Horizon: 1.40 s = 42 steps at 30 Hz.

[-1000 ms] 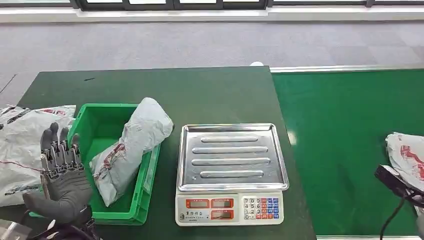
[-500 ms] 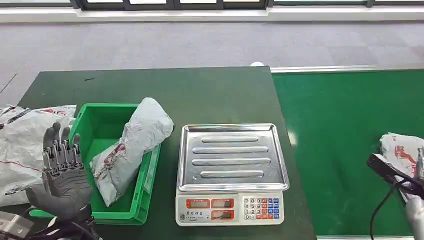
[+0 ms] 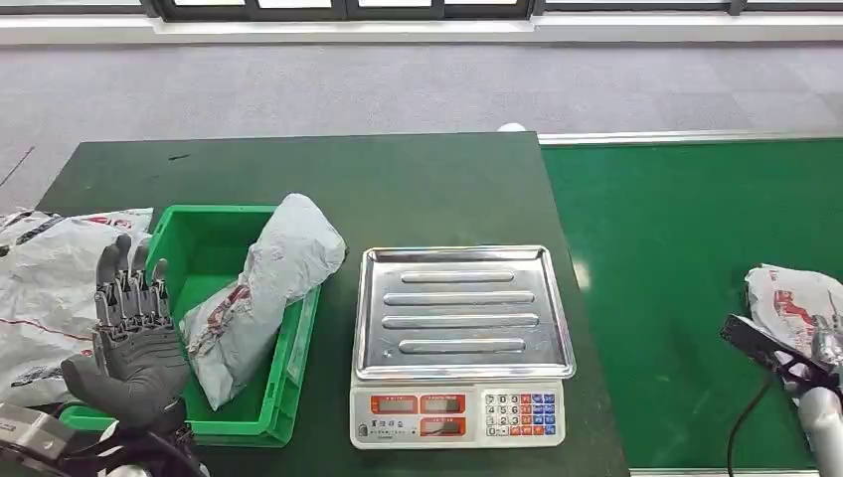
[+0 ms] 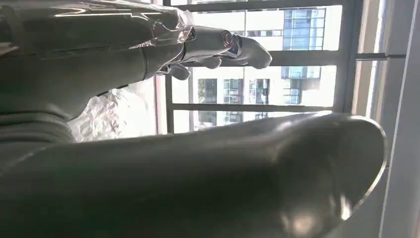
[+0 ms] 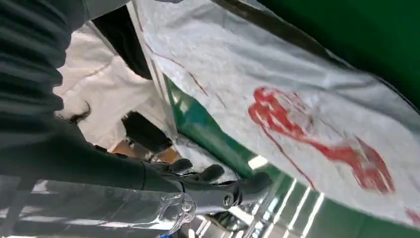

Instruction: Moved the parcel from conveyor to table for the left to box.

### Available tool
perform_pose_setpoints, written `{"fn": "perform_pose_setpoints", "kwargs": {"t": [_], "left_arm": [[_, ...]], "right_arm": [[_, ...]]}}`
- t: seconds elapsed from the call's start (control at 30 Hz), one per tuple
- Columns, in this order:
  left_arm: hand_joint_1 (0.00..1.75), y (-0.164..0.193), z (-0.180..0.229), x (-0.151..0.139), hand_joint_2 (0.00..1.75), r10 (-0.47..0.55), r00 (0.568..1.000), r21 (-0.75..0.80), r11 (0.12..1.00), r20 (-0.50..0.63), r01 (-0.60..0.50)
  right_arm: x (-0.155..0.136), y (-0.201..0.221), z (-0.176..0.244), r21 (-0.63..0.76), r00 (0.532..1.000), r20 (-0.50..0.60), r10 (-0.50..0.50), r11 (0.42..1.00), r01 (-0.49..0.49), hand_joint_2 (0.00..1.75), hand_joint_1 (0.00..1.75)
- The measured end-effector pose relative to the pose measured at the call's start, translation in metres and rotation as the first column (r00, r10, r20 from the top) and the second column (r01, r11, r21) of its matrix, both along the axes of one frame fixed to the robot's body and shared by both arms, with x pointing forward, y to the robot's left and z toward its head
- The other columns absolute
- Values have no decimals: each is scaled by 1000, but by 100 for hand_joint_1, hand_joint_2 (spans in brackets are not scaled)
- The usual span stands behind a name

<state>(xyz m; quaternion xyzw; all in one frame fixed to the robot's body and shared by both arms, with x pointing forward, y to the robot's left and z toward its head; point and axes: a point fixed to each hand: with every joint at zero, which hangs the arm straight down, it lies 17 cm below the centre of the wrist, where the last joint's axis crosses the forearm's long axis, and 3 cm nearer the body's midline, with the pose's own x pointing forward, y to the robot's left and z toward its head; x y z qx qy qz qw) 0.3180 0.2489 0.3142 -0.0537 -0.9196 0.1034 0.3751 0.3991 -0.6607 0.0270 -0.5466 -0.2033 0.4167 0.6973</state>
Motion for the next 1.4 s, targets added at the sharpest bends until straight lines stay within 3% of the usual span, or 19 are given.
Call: {"fn": "perform_pose_setpoints", "kwargs": {"t": [0.27,0.33,0.43,0.97,1.27,1.3,1.4], "left_arm": [[0,0,0,0,0,0,1000,-1,1000,-2,0],[0,0,-3,3,0,0,1000,-2,1000,-15,0],[0,0,-7,4,0,-2,1000,-5,1000,-28,2],[0,-1,-10,6,0,-4,999,-7,1000,-36,3],[0,0,-12,10,0,-7,999,-15,1000,-41,6],[0,0,-11,11,0,-6,999,-15,1000,-40,6],[0,-1,-12,13,0,-7,999,-15,1000,-44,7]], "right_arm": [[-8,-8,-5,9,1000,-26,-15,1000,16,175,0],[-36,-27,-27,51,988,-136,-75,995,82,175,0],[-48,-36,-32,58,981,-168,-98,992,109,175,0],[-59,-45,-36,53,973,-198,-121,990,133,175,0],[-77,-37,-60,118,949,-293,-115,981,155,175,0],[-81,-35,-64,126,945,-308,-109,980,154,175,175],[-91,-27,-77,158,931,-355,-82,977,146,175,175]]}}
